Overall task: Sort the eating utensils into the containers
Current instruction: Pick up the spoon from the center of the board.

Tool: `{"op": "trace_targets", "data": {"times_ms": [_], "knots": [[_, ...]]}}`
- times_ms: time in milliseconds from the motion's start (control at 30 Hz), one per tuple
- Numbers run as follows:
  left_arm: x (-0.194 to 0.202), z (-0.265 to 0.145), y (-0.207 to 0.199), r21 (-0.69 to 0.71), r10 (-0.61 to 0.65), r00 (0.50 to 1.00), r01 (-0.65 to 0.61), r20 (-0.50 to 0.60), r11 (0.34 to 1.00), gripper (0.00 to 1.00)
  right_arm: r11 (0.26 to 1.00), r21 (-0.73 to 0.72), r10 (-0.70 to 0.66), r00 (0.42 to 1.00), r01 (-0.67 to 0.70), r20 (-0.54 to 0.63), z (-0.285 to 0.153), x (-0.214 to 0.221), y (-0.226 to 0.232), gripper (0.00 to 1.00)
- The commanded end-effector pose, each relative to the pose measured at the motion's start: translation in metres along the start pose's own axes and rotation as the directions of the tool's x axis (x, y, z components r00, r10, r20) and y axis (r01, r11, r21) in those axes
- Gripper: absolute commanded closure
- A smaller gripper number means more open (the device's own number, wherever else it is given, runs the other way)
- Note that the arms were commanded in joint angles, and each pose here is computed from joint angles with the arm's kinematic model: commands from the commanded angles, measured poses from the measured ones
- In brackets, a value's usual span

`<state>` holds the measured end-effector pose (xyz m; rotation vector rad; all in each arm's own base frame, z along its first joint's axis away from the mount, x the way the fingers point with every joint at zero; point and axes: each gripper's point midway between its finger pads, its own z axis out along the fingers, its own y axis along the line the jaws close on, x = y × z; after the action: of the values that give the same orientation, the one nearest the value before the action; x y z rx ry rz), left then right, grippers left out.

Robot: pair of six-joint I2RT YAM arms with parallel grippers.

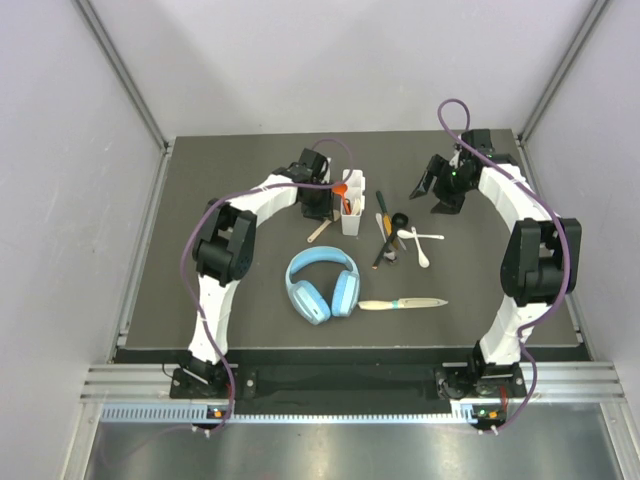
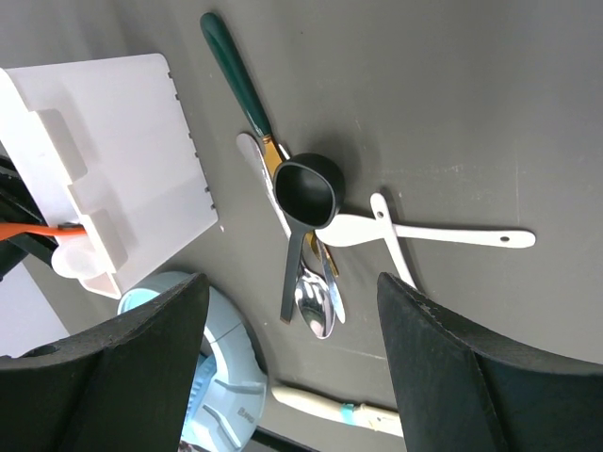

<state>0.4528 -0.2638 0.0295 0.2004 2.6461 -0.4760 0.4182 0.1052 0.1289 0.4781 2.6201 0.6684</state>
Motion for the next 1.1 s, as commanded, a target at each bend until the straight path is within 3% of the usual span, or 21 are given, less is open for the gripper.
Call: {"op": "trace_targets", "data": {"times_ms": [0, 833, 1067], "knots": [[0.070, 0.023, 0.064, -0.263, 0.021, 0.977, -0.078, -0.214, 0.962, 0.58, 0.999, -0.027, -0.036, 0.999, 0.036, 0.020, -0.003, -0.009, 0.012, 0.28], [0.114, 0.038, 0.068, -0.372, 0.090, 0.955, -0.196, -0.284, 0.907, 0.62, 0.999, -0.043, -0.031, 0.999, 0.032, 0.009, -0.002, -0.006, 0.013, 0.28], [0.121, 0.036, 0.075, -0.400, 0.081, 0.952, -0.200, -0.294, 0.894, 0.86, 0.998, -0.048, -0.035, 0.999, 0.036, 0.015, -0.004, -0.007, 0.015, 0.28]]}}
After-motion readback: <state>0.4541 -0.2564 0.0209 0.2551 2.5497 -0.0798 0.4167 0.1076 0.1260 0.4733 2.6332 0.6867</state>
